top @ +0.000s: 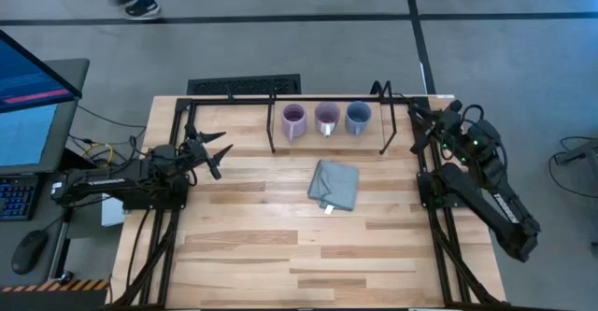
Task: Stack small to large cups/mugs on shelf
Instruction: Return to Home Position
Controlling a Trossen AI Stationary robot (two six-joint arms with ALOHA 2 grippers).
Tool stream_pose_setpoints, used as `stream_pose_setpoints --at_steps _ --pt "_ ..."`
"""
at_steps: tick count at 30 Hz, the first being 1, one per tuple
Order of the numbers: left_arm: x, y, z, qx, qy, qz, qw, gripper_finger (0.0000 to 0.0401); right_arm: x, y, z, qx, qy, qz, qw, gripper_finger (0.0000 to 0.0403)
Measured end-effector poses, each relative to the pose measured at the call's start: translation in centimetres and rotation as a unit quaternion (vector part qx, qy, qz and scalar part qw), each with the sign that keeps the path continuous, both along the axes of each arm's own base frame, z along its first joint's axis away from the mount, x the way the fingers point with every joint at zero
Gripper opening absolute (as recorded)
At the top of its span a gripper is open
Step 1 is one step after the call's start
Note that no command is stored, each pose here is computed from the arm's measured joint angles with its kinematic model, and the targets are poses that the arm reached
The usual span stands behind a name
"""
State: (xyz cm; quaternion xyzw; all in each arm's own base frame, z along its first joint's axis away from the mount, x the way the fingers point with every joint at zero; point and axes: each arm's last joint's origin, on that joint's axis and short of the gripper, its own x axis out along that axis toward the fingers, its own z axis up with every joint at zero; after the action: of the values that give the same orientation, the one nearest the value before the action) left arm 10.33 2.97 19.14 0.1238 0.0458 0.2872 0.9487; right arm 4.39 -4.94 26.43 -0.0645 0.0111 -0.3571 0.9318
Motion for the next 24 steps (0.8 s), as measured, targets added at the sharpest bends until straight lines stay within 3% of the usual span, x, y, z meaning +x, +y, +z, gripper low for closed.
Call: stream_pose_setpoints --at_steps 10,24 --pt "0.0 0.0 0.0 0.000 0.001 0.001 1.000 0.0199 0.0 -0.4 -2.9 0.028 -0.018 -0.040 0.999 0.0114" --pt "0.1 0.0 -1.3 -0.008 0.020 0.003 1.000 0.0199 1.2 -2.4 -7.7 0.020 -0.036 -0.078 0.996 0.0114"
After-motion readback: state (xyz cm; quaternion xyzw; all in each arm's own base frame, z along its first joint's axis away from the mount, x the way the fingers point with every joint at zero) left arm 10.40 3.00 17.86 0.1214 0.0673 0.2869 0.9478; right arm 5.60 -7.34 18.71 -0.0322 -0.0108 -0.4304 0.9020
